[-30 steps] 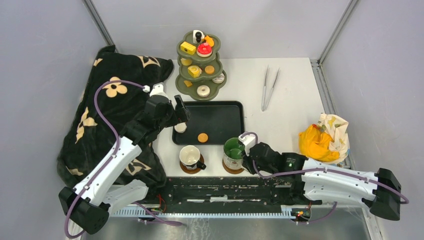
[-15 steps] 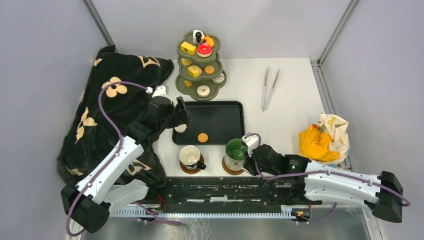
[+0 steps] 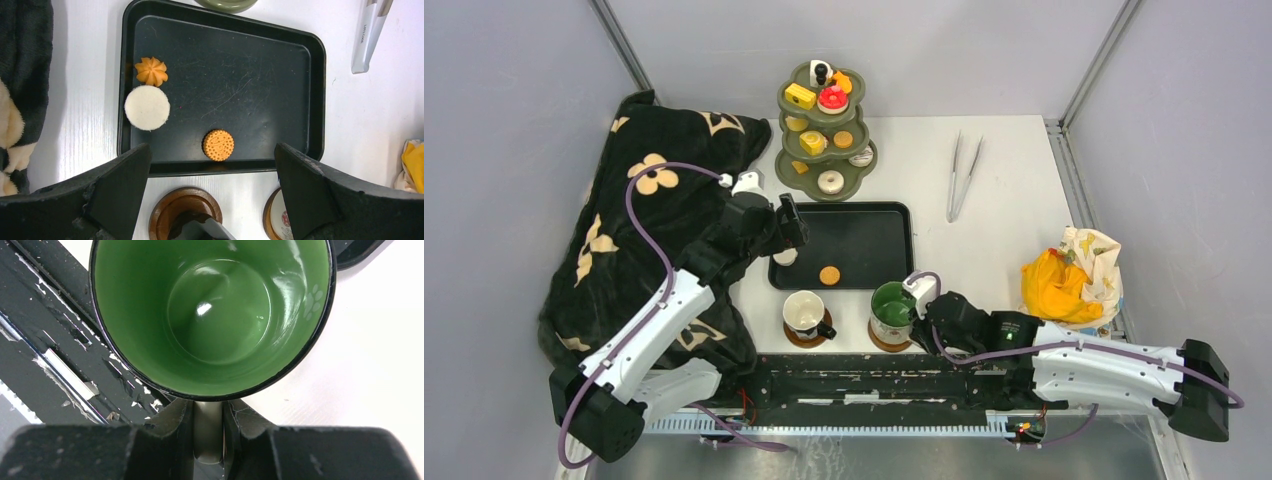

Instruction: Serve the afternoon tea

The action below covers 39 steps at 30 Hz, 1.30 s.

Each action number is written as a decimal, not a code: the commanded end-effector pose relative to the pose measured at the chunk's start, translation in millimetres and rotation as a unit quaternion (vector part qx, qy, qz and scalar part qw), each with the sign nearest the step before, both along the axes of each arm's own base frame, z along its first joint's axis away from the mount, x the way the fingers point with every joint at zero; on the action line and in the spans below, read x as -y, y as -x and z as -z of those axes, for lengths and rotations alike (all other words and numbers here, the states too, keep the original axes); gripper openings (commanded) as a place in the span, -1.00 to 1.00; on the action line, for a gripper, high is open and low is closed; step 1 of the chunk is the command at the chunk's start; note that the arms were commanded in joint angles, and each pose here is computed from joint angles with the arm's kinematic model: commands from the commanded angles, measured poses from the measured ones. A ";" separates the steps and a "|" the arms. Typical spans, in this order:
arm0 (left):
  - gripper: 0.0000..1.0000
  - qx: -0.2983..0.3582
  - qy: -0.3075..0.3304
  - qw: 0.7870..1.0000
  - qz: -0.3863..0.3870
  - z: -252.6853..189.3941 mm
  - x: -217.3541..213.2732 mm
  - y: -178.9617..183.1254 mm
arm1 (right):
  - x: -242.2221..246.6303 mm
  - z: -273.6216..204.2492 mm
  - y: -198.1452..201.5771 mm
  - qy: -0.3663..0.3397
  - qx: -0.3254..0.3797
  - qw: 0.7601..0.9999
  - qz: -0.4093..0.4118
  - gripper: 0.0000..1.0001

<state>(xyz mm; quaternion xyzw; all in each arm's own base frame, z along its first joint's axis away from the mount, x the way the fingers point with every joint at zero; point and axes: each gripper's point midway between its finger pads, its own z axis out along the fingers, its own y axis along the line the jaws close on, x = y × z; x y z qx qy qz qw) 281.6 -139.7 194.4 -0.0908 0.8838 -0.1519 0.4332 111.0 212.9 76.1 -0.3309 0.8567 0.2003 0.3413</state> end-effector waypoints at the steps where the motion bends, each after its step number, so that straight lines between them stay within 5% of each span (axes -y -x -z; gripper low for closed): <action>1: 0.98 0.012 0.031 0.999 -0.004 -5.5 7.2 -6.3 | -18.0 -8.6 -0.6 -0.033 0.008 0.999 -0.014 -0.83; 17: 0.98 0.013 0.026 1.000 -0.007 -6.0 5.2 -7.9 | -11.4 -51.4 -9.0 -0.050 0.027 0.998 0.019 0.42; 18: 0.98 0.016 0.025 1.000 -0.009 -7.4 4.3 -8.8 | -11.3 -63.1 -13.3 -0.052 0.037 0.998 0.028 0.76; 21: 0.98 0.021 0.024 0.999 -0.026 -9.9 -0.1 -12.0 | -1.0 -90.4 -29.8 -0.027 0.069 0.995 0.067 1.00; 31: 0.98 0.018 0.028 0.997 -0.069 -12.5 -10.8 -12.1 | 35.2 -198.1 -108.0 0.052 0.247 0.931 0.264 1.00; 39: 0.98 0.027 0.005 0.996 -0.088 -20.6 -26.4 -6.1 | 49.8 -229.3 -154.6 0.062 0.273 0.900 0.335 1.00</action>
